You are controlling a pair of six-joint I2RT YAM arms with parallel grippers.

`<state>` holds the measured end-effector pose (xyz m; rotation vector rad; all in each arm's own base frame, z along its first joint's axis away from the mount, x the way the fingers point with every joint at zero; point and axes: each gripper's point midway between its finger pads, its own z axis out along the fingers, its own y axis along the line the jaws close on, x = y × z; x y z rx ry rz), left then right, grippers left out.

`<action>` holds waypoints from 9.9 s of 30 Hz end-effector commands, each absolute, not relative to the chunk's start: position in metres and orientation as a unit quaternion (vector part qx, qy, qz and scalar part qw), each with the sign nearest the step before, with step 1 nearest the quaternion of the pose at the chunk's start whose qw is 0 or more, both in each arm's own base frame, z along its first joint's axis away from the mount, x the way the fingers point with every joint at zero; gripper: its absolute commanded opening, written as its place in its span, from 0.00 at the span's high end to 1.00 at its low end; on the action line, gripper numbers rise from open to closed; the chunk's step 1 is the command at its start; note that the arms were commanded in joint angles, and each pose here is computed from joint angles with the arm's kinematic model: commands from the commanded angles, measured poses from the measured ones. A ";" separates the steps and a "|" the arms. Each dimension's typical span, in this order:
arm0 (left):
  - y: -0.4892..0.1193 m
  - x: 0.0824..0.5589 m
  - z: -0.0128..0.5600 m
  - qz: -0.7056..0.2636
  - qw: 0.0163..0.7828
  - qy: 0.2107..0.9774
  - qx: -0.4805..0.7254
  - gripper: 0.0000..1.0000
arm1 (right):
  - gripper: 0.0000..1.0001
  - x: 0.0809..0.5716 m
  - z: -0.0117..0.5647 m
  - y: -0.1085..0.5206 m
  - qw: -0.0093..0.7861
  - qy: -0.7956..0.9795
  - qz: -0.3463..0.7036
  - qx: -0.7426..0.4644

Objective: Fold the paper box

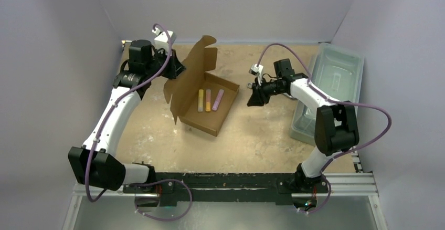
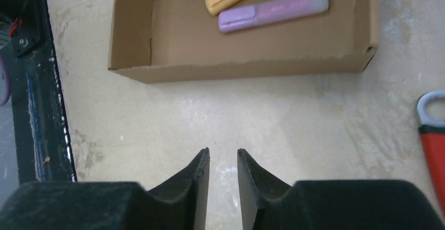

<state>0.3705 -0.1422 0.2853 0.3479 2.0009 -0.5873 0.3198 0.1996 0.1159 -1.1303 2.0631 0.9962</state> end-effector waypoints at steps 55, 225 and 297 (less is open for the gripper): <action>-0.189 0.385 0.311 -0.324 0.522 0.731 0.295 1.00 | 0.84 0.467 0.208 0.280 0.521 0.659 0.373 -0.394; -0.124 0.321 0.305 -0.411 0.484 0.772 -0.035 0.38 | 1.00 0.473 0.168 0.259 0.558 0.766 0.200 -0.250; -0.195 0.384 0.291 -0.013 0.516 0.744 0.424 1.00 | 0.57 0.425 0.196 0.229 0.524 0.690 0.352 -0.355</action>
